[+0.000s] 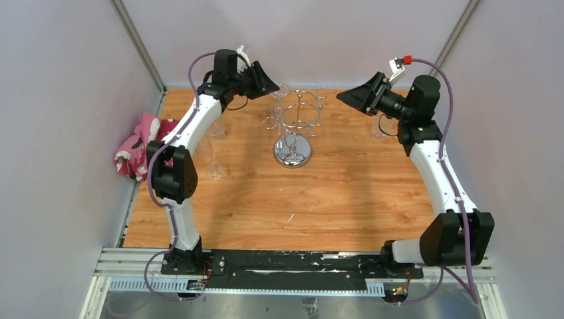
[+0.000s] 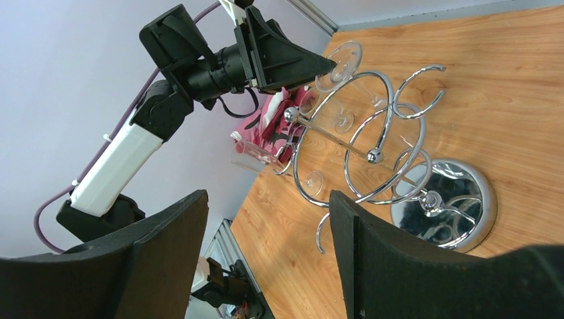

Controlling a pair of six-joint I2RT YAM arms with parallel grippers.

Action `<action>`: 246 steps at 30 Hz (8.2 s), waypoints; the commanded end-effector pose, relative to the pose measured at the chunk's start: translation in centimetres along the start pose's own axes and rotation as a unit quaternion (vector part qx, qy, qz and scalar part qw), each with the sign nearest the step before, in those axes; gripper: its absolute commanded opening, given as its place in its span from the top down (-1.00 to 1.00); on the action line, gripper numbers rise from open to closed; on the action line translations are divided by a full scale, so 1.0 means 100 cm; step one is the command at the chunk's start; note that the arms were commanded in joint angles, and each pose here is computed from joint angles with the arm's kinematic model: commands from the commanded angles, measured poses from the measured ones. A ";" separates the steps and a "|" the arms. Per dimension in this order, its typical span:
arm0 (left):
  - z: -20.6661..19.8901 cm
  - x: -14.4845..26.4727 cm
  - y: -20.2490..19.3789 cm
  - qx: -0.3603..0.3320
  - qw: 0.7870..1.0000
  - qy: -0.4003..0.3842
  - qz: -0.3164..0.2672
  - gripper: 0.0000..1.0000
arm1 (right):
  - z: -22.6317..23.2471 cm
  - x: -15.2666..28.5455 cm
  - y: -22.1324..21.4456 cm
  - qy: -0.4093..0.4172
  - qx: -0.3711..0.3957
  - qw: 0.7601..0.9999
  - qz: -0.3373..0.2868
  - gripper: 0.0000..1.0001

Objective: Take the wine glass off the wine glass rack

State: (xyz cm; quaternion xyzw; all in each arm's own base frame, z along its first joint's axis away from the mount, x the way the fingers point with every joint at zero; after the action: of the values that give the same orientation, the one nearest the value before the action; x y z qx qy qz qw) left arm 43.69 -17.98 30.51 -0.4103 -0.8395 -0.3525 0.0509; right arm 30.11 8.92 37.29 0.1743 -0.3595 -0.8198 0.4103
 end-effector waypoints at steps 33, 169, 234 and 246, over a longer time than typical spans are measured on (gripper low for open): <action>-0.014 0.001 -0.015 -0.011 0.998 -0.055 0.041 0.18 | -0.010 0.002 0.000 0.017 -0.023 1.000 -0.001 -0.43; -0.002 -0.033 -0.003 0.025 0.996 -0.088 -0.003 0.43 | -0.034 0.003 -0.001 0.035 -0.065 0.997 -0.021 -0.41; -0.142 0.186 -0.009 0.005 0.774 -0.626 -0.092 1.00 | -0.002 0.029 0.010 0.029 0.067 0.996 -0.055 -0.51; -0.172 0.255 -0.087 -0.114 0.740 -0.660 -0.063 1.00 | 0.109 0.080 0.004 0.183 0.233 0.950 -0.096 -0.51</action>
State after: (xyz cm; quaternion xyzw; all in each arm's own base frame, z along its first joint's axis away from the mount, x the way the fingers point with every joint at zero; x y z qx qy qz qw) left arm 18.69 -16.29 48.53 -0.5027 -0.6623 -0.0558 -0.5528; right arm 23.04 7.15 42.83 0.3717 -0.4123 -0.7537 0.3517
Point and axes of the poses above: each gripper's point midway between its finger pads, its own x axis back along the fingers, its own z axis along the line the jaws close on, y = z × x, the point moved 10 cm from there along x, back along the fingers, and after that the axes turned 5 degrees about x, right-handed, at the moved point
